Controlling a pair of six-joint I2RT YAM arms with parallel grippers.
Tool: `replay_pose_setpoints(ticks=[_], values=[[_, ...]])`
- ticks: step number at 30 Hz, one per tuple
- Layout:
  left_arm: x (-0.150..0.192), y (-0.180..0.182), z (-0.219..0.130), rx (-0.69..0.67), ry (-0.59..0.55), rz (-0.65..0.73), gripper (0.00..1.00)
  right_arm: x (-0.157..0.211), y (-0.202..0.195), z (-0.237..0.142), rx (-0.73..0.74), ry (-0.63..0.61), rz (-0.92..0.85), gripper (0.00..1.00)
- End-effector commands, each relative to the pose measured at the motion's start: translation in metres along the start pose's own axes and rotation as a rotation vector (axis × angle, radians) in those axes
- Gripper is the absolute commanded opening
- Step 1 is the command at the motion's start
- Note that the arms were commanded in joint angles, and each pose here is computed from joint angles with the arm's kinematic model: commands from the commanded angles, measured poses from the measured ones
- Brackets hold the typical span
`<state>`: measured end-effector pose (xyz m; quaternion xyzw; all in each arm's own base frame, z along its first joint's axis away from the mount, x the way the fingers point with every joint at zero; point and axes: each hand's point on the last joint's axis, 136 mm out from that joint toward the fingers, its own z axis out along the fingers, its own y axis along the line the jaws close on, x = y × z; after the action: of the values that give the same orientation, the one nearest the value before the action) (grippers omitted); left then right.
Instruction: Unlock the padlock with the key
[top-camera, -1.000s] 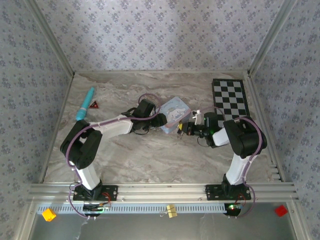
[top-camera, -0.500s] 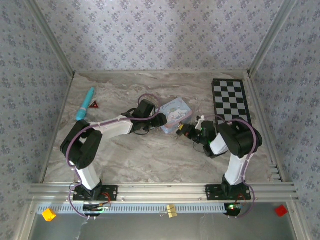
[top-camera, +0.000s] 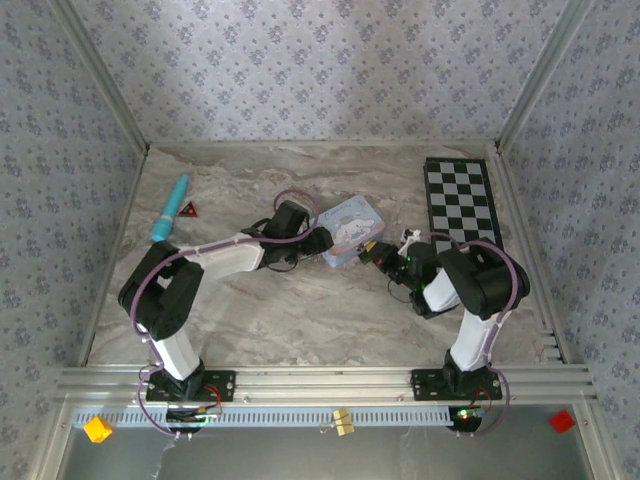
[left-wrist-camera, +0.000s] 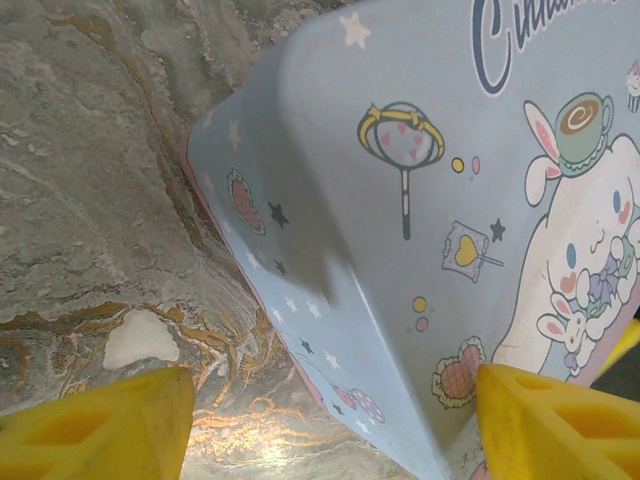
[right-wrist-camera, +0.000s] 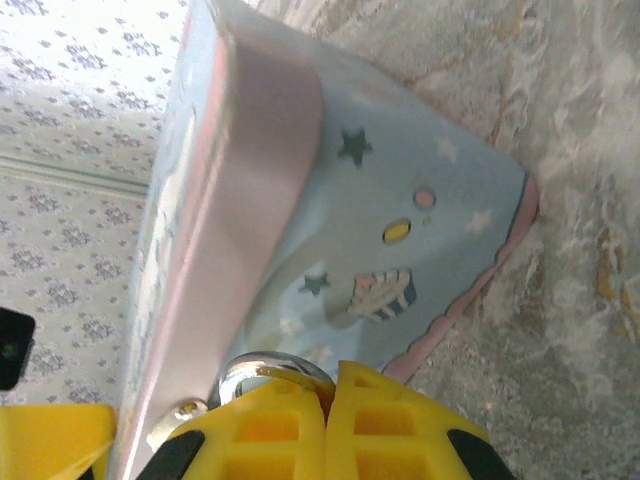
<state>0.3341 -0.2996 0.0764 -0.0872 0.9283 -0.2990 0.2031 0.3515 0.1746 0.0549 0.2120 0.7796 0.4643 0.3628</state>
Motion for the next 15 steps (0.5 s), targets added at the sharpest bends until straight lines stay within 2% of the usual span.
replay_pose_setpoints(ticks=[1, 8, 15], values=[[0.005, 0.044, 0.001, -0.133, 0.013, -0.034, 0.73, -0.012, 0.006, -0.002, -0.021, -0.027, 0.035, 0.00], [-0.015, 0.057, 0.003, -0.154, -0.009, -0.033, 0.73, -0.011, 0.002, -0.015, 0.055, -0.003, -0.049, 0.00], [-0.047, 0.065, -0.002, -0.160, -0.044, -0.027, 0.74, 0.005, 0.029, -0.036, 0.146, 0.125, -0.305, 0.00]])
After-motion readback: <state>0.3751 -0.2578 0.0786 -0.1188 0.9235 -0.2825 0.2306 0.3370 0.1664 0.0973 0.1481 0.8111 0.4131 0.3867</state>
